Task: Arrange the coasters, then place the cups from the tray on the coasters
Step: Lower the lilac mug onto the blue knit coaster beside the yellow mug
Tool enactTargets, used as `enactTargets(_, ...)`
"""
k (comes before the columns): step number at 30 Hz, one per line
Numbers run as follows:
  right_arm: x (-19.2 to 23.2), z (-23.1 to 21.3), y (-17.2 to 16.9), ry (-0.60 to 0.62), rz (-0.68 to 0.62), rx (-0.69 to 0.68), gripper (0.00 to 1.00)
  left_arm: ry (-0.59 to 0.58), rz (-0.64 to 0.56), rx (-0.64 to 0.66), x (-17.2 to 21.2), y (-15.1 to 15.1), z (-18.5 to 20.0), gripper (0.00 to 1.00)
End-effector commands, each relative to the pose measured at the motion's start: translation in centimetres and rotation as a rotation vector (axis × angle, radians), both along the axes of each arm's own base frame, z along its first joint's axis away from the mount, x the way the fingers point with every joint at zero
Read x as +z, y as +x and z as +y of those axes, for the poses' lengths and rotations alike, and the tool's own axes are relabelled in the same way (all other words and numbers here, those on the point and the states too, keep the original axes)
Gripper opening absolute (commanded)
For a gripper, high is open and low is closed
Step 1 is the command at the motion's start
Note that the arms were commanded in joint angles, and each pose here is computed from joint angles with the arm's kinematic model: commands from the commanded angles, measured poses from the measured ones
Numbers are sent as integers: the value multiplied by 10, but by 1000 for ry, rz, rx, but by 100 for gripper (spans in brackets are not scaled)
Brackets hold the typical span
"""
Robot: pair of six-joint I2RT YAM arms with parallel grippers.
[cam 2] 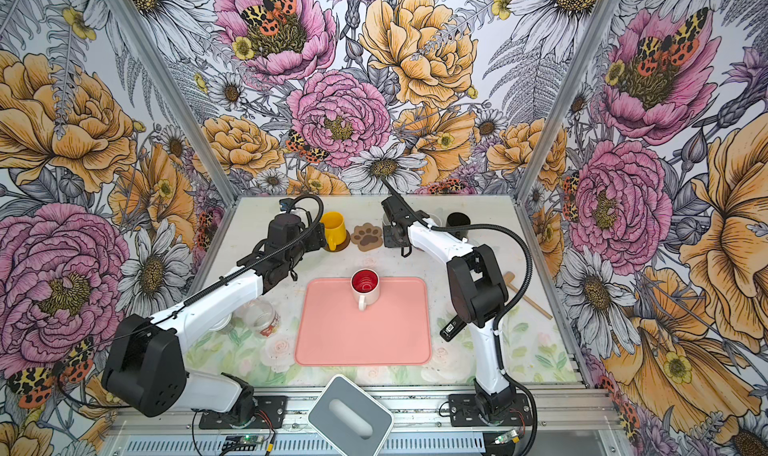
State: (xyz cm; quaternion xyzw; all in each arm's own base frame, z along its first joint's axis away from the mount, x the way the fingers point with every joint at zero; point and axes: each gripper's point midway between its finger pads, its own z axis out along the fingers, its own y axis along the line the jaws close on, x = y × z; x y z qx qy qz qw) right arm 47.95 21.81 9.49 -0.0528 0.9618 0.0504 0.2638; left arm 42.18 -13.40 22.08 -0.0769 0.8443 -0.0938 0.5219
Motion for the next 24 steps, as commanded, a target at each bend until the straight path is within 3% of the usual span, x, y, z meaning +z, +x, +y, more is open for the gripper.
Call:
enactTargets(1,29,7,23,41,-101,0,0,-27,-18,3,4,0,3,80)
enactTargets(24,1,-1,30,15,-51,-21,0,-28,-12,3,2,1,3,80)
